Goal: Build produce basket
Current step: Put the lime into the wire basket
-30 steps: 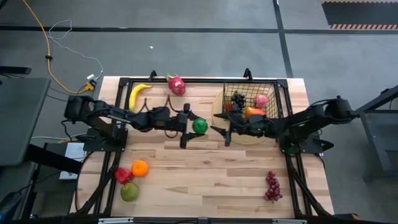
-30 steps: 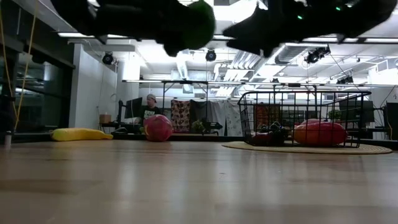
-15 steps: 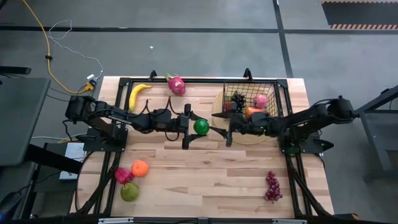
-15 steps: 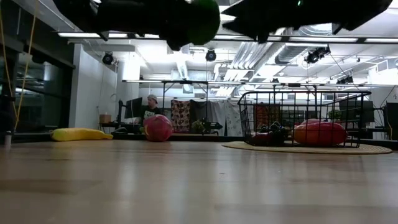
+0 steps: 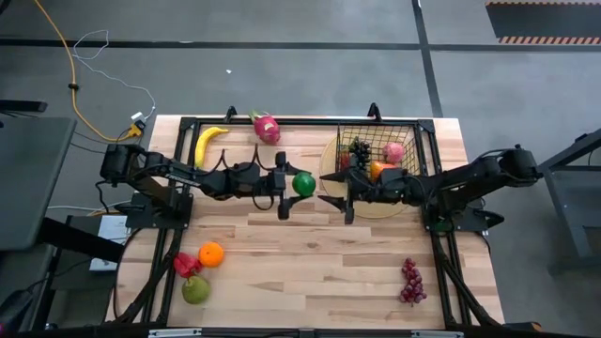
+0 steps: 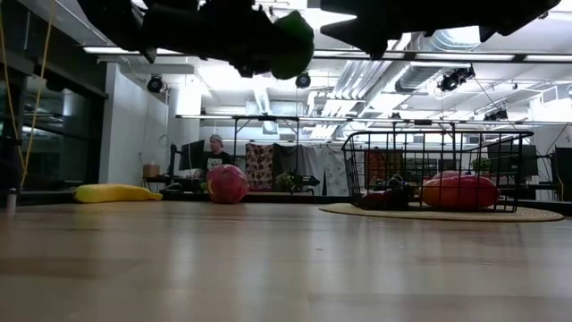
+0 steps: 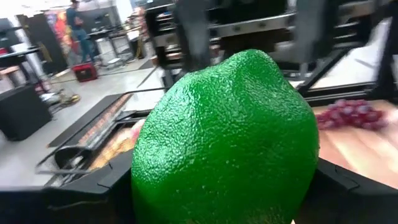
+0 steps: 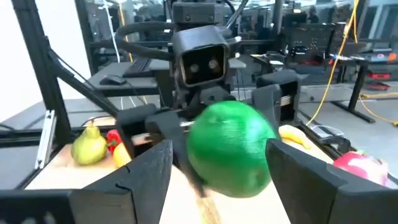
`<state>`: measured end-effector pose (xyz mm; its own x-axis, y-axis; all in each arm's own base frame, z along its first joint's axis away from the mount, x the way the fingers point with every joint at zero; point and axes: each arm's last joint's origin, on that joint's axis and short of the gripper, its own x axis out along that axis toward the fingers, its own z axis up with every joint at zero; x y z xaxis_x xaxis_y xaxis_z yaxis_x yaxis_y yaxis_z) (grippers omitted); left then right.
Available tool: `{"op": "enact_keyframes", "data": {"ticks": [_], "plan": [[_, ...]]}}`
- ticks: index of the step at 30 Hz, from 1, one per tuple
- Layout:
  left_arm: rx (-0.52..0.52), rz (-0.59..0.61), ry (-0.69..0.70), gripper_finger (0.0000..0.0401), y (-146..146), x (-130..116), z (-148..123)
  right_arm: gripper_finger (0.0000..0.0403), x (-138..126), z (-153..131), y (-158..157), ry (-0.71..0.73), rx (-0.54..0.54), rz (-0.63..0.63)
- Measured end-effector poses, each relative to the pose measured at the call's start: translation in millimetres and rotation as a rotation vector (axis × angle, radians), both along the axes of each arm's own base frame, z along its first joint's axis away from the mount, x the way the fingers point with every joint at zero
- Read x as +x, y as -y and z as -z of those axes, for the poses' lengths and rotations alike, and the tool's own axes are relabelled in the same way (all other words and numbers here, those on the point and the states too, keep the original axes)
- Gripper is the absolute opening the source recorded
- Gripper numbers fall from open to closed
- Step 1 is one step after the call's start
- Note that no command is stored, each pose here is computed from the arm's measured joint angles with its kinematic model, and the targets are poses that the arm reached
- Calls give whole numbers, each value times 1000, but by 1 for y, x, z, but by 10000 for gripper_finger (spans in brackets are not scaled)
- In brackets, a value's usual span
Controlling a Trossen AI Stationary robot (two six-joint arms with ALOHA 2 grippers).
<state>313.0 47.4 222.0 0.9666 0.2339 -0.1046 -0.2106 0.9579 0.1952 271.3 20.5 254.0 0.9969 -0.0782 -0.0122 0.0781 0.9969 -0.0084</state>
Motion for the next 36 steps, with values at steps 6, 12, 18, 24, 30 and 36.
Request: {"op": "enact_keyframes", "data": {"ticks": [6,12,18,24,30,36], "plan": [[8,30,-2,284,0,0,0,250,0,1,0,-19,-44,10],[64,70,-9,284,1,0,-1,250,0,4,0,-50,-93,13],[155,73,-25,284,1,1,-2,250,0,4,1,-64,-207,17],[152,71,-5,284,-1,13,-10,250,5,8,1,-50,-316,25],[147,70,-30,284,-3,24,-5,250,6,10,2,-66,-379,74],[143,90,-30,284,-2,26,-1,250,7,10,2,-64,-396,50]]}}
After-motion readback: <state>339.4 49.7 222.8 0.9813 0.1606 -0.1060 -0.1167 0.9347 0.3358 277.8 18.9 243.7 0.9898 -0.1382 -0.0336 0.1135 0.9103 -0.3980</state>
